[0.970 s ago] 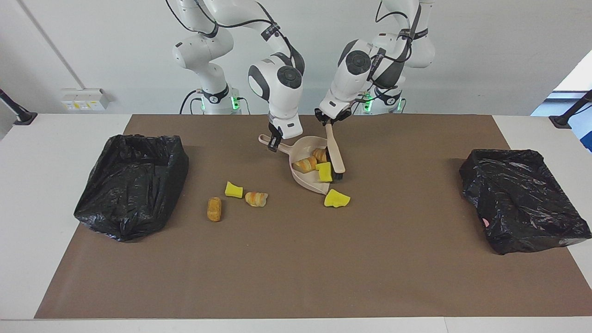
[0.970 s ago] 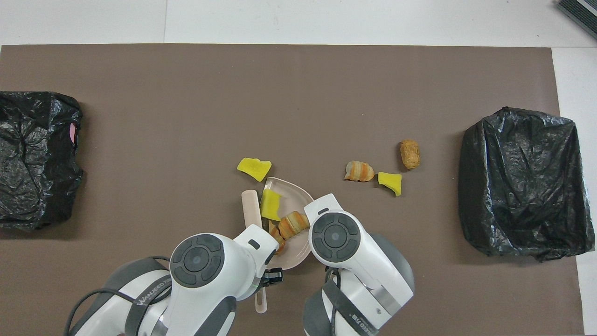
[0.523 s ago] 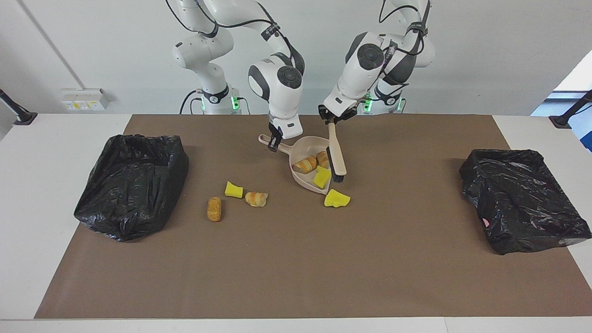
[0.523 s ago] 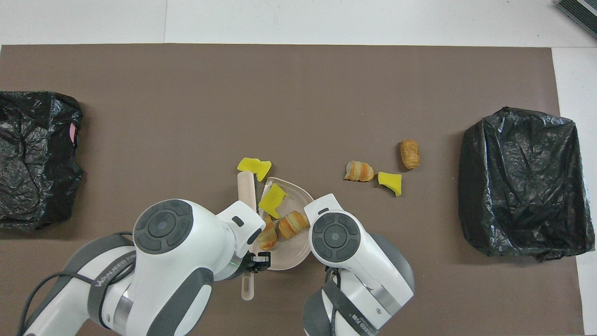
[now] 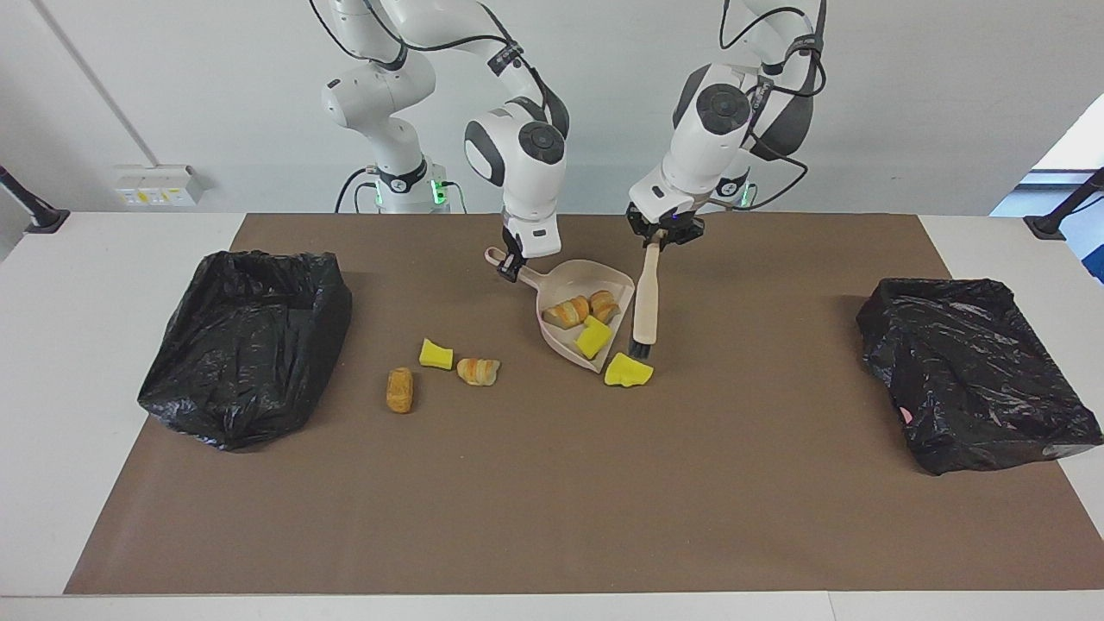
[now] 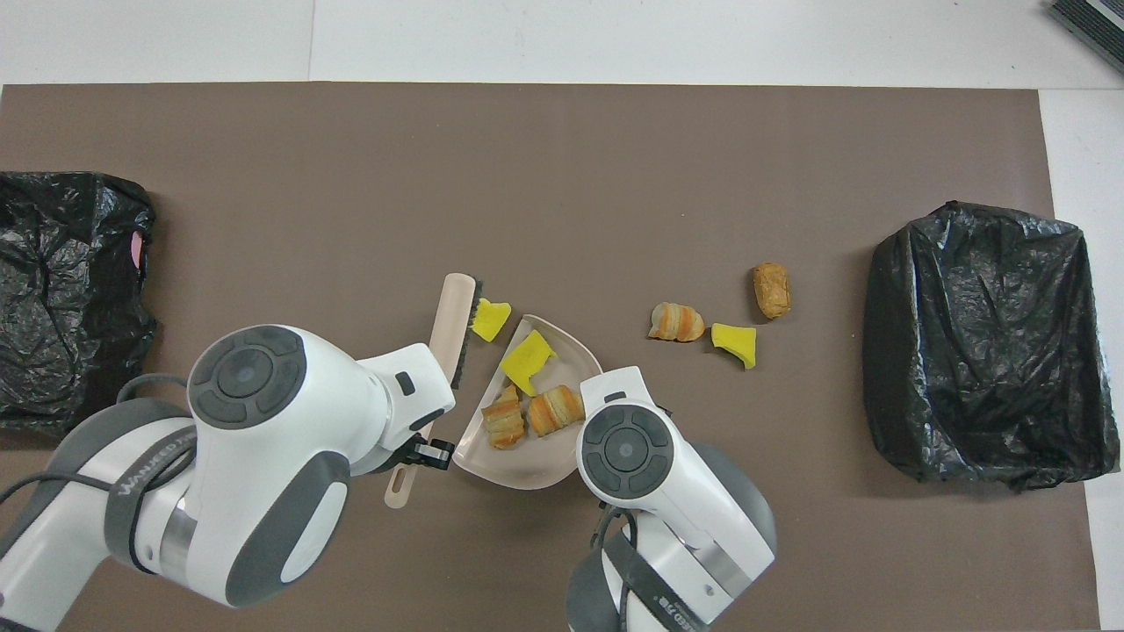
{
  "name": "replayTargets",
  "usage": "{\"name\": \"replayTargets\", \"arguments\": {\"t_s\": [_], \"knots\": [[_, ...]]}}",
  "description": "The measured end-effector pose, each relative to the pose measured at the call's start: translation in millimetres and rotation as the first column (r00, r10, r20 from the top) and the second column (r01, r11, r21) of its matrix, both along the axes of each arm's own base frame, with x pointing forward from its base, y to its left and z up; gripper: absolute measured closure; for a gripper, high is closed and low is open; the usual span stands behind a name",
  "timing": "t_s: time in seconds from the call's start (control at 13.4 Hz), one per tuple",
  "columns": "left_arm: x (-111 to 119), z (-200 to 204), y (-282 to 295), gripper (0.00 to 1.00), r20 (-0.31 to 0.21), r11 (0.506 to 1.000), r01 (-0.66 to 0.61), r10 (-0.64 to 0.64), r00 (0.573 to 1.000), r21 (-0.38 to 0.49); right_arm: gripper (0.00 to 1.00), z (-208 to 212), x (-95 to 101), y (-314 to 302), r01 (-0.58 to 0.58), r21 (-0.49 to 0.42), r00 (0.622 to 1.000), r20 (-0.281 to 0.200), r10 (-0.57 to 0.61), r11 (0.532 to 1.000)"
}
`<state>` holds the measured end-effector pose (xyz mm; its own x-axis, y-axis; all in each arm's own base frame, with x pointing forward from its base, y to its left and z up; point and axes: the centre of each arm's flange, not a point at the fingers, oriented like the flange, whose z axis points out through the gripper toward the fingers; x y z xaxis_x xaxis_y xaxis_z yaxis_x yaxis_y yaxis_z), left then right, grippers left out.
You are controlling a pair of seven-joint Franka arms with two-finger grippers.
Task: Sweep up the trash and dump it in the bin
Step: 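Sweep more bread and sponge into the dustpan with the brush, then sweep the yellow sponges into the dustpan with the left gripper's brush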
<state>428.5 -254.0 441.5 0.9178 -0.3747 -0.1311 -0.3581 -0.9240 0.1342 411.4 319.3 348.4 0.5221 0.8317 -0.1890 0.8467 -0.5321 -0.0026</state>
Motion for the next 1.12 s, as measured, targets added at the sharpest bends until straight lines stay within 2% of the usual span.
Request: {"name": "replayTargets", "arguments": {"t_s": [0.15, 0.3, 0.45, 0.67, 0.9, 1.12], "knots": [[32.6, -5.0, 28.2, 0.74, 0.055, 0.995, 0.085, -0.083, 0.995, -0.043, 0.68, -0.2, -2.6, 1.4, 0.064, -0.012, 0.998, 0.004, -0.064, 0.998], [63.0, -8.9, 56.7, 0.74, 0.068, 0.992, 0.106, -0.102, 0.992, -0.064, 0.68, -0.2, -2.7, 1.4, 0.067, -0.012, 0.998, 0.004, -0.067, 0.998], [82.7, -10.5, 73.1, 0.74, 0.077, 0.993, 0.098, -0.093, 0.993, -0.068, 0.68, -0.1, -1.6, 0.5, 0.056, -0.009, 0.998, 0.003, -0.056, 0.998], [95.0, -18.6, 71.4, 0.74, 0.073, 0.992, 0.114, -0.110, 0.991, -0.054, 0.68, 0.1, -0.4, -0.3, 0.044, -0.005, 0.999, 0.003, -0.044, 0.999], [110.3, -47.7, 71.4, 0.74, 0.050, 0.974, 0.225, -0.227, 0.973, 0.041, 0.68, -1.6, 3.1, -3.7, 0.008, 0.001, 1.000, -0.004, -0.008, 1.000], [112.9, -73.4, 72.3, 0.74, 0.005, 0.939, 0.325, -0.327, 0.945, 0.110, 0.68, -1.9, 3.5, -4.1, 0.006, 0.002, 1.000, -0.005, -0.006, 1.000]]}}
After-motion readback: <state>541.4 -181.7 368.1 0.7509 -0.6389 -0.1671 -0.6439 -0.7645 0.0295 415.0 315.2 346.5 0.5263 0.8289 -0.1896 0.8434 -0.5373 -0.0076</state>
